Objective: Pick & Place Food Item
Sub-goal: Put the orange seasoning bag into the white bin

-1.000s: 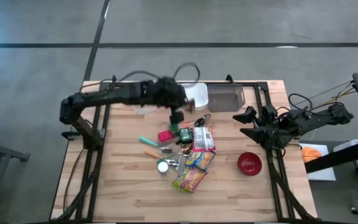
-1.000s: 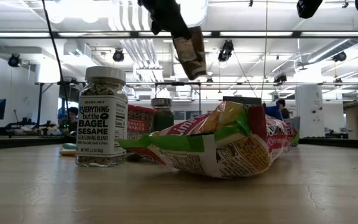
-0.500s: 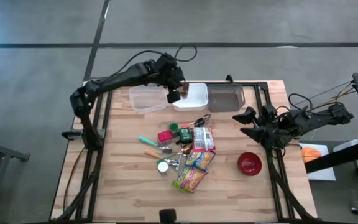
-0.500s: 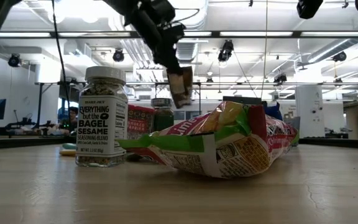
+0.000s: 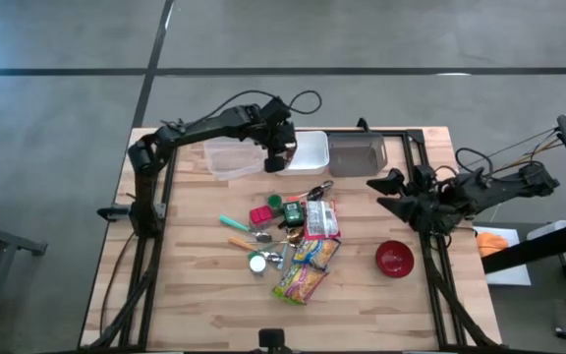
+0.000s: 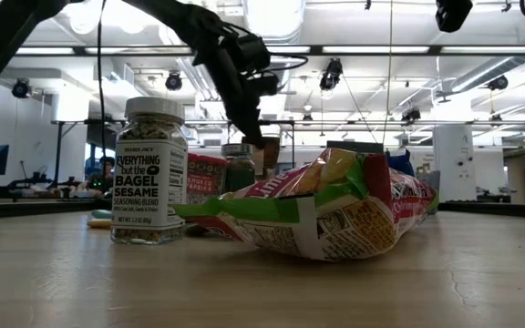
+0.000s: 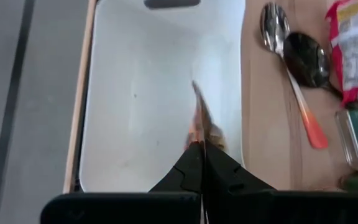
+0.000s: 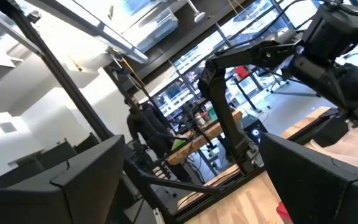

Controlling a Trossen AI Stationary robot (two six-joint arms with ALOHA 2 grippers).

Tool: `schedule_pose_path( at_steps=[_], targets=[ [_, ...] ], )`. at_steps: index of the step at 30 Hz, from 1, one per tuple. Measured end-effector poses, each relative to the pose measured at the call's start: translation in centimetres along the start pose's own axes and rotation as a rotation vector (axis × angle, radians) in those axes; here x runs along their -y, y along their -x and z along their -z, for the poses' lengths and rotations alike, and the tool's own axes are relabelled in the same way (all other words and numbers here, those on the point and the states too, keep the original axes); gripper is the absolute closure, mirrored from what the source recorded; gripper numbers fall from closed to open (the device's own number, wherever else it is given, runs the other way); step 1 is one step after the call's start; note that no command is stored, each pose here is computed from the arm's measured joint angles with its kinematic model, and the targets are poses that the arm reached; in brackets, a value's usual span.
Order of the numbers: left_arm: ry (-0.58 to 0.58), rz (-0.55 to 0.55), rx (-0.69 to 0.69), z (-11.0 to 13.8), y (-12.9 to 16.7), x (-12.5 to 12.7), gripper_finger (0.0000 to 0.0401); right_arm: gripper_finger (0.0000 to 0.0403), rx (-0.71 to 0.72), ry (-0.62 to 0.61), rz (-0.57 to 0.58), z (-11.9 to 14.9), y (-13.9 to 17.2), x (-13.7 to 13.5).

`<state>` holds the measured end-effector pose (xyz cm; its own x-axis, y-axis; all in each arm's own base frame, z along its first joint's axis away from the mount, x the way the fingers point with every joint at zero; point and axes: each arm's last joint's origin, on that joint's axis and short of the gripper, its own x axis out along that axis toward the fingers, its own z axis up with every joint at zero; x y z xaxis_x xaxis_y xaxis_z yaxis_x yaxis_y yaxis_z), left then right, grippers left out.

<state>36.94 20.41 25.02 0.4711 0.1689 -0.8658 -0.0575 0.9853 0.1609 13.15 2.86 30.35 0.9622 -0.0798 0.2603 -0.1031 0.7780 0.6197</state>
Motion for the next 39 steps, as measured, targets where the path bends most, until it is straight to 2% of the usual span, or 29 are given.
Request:
schedule_pose_path(
  at_steps=[12,30,34,39],
  targets=[
    [-0.030,0.035,-0.023,0.2,-1.4,1.7,0.0401,0.0037,-0.066,-0.006,0.050,1.5,-1.3,0.5],
    [0.003,0.036,-0.041,0.8,-2.2,2.1,0.0399,0.0037,-0.054,-0.005,0.040,0.9,-1.6,-0.1],
    [0.002,0.037,-0.042,0.8,-2.2,2.1,0.0369,0.0037,-0.054,-0.005,0.039,0.9,-1.6,-0.1],
    [0.004,0.028,-0.048,0.8,-2.2,2.1,0.0300,0.0037,-0.054,-0.005,0.039,0.9,-1.6,-0.1]
  ],
)
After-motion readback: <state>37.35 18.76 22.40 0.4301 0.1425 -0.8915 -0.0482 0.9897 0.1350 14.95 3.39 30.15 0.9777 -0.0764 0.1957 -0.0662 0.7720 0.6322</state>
